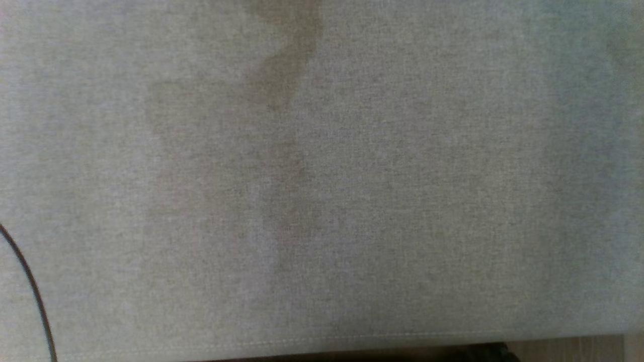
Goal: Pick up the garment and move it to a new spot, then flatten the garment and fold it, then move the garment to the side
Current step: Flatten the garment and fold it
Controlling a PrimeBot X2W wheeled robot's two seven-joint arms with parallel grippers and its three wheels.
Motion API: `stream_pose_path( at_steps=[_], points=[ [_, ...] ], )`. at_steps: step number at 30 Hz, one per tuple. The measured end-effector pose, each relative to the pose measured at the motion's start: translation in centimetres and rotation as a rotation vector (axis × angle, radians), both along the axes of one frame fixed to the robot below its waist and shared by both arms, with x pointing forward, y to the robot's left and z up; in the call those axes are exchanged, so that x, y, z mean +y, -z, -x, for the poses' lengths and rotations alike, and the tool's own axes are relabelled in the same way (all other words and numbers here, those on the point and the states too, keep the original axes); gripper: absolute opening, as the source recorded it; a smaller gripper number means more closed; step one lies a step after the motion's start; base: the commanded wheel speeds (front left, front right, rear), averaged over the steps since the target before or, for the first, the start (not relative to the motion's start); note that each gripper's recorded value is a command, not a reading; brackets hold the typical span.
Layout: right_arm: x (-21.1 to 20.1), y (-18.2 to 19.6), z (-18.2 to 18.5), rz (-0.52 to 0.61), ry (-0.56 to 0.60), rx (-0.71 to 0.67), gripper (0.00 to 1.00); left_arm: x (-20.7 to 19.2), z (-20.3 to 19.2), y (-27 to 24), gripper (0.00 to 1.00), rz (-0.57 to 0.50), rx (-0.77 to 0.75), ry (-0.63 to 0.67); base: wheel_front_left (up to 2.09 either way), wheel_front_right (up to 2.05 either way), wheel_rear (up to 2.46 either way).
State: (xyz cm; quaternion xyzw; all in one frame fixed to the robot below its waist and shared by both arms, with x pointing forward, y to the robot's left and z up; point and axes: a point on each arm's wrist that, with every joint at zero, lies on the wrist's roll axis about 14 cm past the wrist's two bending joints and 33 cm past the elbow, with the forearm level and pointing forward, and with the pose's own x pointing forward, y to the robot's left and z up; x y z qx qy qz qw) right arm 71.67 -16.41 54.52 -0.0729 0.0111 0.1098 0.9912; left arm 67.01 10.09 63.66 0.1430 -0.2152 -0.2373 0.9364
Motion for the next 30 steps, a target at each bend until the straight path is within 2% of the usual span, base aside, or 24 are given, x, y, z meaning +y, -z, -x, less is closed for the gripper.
stream_pose_path(
  at_steps=[3, 8, 14, 19, 30],
  points=[
    [0.3, 2.4, 2.1, -0.023, -0.012, 0.049, 0.00, 0.1, 2.5, 3.1, 0.00, 0.011, 0.077, 0.017, 0.00, 0.00, 0.00],
    [-0.9, 4.0, 6.2, -0.094, 0.007, 0.097, 0.00, 0.4, 8.0, 5.6, 0.00, 0.025, 0.160, 0.059, 0.00, 0.00, 0.00],
    [-3.7, 5.5, 12.8, -0.176, 0.061, 0.167, 0.00, 1.9, 15.6, 10.2, 0.00, 0.061, 0.327, 0.044, 0.00, 0.00, 0.00],
    [-4.5, 6.7, 18.8, -0.218, 0.061, 0.213, 0.00, 3.0, 21.5, 12.9, 0.00, 0.091, 0.433, 0.013, 0.00, 0.00, 0.00],
    [-7.4, 9.3, 28.8, -0.260, 0.105, 0.278, 0.00, 3.0, 29.6, 15.5, 0.00, 0.121, 0.528, -0.003, 0.00, 0.00, 0.00]
  ],
)
